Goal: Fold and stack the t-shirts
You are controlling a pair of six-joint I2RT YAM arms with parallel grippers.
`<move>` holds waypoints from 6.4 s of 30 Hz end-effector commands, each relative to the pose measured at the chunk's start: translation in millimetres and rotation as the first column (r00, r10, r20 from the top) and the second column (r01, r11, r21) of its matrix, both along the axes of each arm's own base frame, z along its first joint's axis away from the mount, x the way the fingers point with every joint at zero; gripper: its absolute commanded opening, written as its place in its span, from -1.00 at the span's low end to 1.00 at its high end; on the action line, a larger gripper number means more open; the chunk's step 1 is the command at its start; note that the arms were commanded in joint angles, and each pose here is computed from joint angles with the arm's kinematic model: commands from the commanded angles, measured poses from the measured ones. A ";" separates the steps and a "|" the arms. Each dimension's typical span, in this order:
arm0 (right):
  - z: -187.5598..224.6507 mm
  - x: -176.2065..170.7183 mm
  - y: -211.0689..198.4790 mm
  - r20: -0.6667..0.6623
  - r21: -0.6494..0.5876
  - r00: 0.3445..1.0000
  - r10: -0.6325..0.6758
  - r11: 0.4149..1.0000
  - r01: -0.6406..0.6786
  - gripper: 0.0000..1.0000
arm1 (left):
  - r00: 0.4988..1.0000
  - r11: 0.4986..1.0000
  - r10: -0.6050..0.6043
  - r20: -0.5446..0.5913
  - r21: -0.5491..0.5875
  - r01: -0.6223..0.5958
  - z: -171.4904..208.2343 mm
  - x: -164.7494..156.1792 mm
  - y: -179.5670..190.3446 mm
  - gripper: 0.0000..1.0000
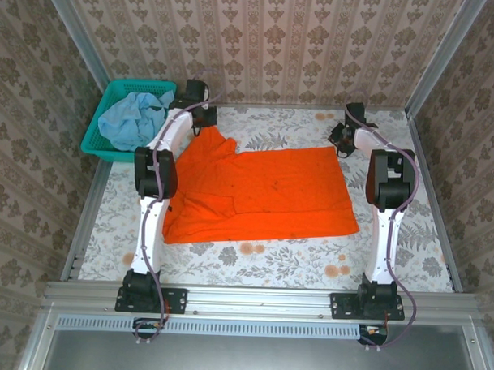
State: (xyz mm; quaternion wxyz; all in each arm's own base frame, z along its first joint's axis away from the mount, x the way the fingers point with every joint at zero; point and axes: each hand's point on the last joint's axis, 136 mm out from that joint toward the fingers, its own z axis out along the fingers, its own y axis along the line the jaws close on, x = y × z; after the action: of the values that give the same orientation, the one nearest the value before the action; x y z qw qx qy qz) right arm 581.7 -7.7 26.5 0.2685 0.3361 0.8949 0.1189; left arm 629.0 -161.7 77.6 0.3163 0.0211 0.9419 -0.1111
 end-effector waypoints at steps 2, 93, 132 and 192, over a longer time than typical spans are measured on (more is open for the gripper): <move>-18.3 -35.8 17.0 -0.137 0.002 0.990 0.030 1.000 -0.030 -0.45 | 0.998 1.000 -0.024 0.056 0.011 0.024 32.0 -1.6 -4.5 -1.00; 79.5 -166.5 19.5 0.085 -0.113 0.926 0.369 0.927 -0.359 -1.00 | 0.991 0.992 -0.129 -0.029 -0.001 0.129 82.0 -289.0 41.0 -1.00; 71.3 -193.4 -19.5 0.104 0.065 0.991 0.078 0.994 -0.085 -0.43 | 0.934 0.975 0.212 -0.286 0.005 -0.220 53.2 -320.0 104.9 -0.07; -1.0 -174.8 -47.7 -0.154 0.141 0.987 -0.048 0.987 0.070 -0.16 | 0.952 0.977 0.199 -0.233 0.129 -0.173 -5.9 -86.5 70.9 -0.21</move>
State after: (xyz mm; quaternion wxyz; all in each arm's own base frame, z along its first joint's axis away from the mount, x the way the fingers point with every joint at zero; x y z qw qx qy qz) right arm 416.9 -56.3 23.8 0.1861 0.3945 0.8871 0.1508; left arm 544.1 -91.6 62.3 0.2181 -0.0652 0.9732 -0.0329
